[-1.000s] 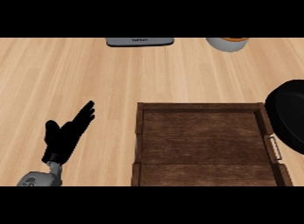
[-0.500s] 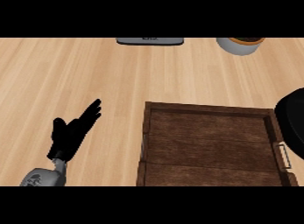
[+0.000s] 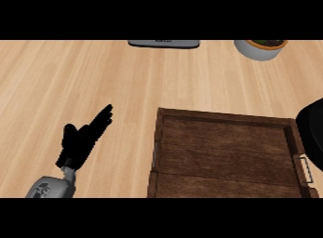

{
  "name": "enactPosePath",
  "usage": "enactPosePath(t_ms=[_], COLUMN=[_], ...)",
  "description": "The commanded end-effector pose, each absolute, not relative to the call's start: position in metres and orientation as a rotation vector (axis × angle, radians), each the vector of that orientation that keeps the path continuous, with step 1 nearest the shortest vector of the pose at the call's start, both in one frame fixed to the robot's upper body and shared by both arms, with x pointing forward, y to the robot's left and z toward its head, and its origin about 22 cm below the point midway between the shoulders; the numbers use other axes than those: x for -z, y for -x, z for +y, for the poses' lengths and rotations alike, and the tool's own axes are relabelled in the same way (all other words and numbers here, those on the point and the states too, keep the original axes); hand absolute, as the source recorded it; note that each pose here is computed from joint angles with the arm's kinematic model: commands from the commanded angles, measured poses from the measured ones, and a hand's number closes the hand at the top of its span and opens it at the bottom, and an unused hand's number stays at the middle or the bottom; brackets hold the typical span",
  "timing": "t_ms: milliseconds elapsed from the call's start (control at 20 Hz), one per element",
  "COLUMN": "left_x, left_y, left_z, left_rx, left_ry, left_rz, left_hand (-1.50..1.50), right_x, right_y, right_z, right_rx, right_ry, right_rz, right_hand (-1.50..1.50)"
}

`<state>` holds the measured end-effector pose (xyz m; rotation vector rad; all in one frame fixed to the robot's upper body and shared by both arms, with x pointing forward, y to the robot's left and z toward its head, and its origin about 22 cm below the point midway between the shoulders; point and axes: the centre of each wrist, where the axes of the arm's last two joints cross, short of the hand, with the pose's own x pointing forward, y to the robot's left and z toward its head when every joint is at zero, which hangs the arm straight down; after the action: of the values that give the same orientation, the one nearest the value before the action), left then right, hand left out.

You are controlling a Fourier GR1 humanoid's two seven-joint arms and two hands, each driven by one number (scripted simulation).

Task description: Pick the sweet potato from the tray and place it in the pot

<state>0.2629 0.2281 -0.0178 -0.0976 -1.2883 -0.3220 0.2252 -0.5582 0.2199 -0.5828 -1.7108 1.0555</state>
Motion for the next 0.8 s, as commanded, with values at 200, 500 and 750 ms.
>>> enactPosePath(t_ms=[200, 500, 750], left_x=[0.016, 0.019, 0.009], left_y=[-0.274, -0.264, -0.279], left_z=[0.220, 0.234, 0.228], left_rx=[0.311, 0.298, 0.321], left_ry=[0.098, 0.071, 0.087], left_rz=[-1.303, -1.285, -1.287], left_hand=[0.00, 0.00, 0.00], right_x=[-0.191, -0.179, -0.126], right_y=[-0.269, -0.288, -0.292], right_z=[-0.517, -0.501, -0.483], right_rx=[-1.424, -1.630, -1.649], right_ry=[0.604, 0.761, 0.688], right_rz=[-1.710, -1.474, -1.101], right_hand=[1.50, 1.50, 1.50])
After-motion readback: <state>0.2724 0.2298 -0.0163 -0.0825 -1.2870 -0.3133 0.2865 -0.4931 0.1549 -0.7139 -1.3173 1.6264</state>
